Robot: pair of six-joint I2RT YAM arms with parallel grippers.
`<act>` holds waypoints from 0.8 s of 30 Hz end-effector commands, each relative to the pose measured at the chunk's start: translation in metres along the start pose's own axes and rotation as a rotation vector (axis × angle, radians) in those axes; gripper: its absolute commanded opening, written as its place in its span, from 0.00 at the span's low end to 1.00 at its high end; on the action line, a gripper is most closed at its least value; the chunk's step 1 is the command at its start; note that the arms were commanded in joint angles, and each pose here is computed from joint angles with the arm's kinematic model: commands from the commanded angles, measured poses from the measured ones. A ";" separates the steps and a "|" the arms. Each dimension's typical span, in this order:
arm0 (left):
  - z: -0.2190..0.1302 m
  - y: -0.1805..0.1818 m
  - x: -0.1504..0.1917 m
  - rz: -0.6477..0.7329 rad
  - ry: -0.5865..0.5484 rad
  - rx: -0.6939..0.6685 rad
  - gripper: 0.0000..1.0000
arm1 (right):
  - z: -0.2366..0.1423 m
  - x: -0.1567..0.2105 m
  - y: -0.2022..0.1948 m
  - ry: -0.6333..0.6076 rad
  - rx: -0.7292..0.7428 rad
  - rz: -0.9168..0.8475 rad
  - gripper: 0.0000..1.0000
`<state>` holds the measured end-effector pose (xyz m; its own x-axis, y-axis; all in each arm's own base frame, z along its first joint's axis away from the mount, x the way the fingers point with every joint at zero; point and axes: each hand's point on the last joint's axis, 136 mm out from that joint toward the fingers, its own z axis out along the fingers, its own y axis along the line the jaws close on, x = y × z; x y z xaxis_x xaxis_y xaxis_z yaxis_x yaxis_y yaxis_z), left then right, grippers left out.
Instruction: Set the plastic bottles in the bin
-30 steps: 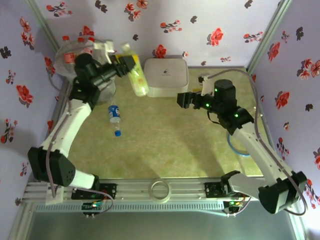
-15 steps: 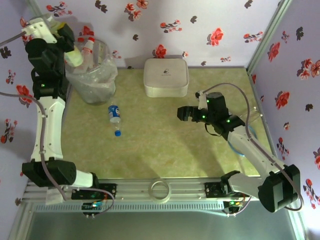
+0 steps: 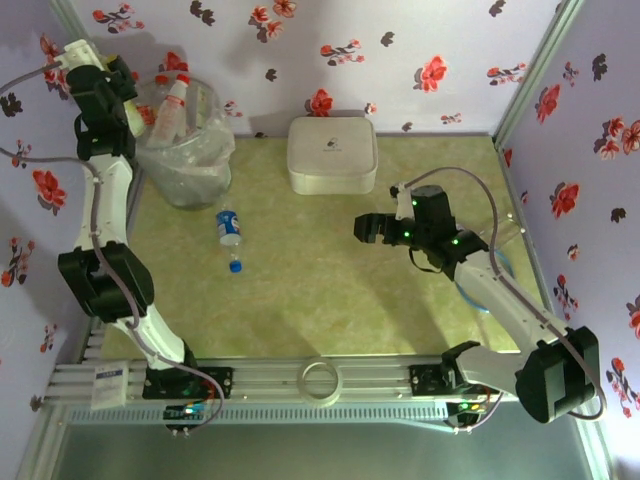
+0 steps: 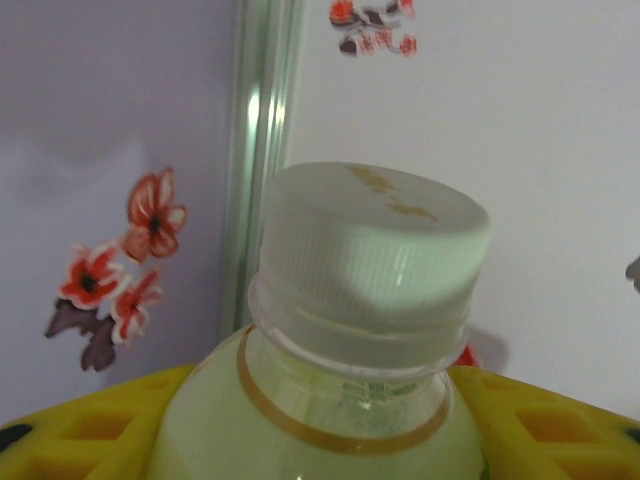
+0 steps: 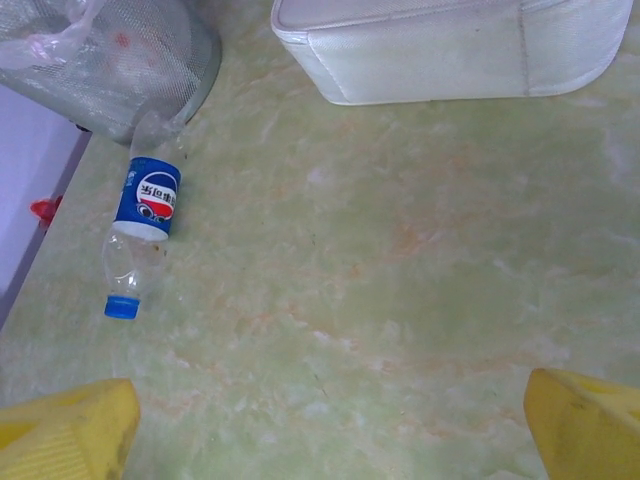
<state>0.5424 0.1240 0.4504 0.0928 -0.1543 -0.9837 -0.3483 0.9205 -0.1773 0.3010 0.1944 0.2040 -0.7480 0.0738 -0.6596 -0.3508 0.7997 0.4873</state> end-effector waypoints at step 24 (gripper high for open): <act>-0.042 -0.011 0.173 0.253 0.573 0.173 0.08 | 0.027 0.006 -0.007 0.058 -0.001 0.017 0.99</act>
<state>0.5339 0.0882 0.3610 -0.2436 -0.0691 -0.9674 -0.2149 0.9765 -0.0157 0.3049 0.1963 0.1625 -0.8134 0.0446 -0.5799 -0.2998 0.8222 0.4838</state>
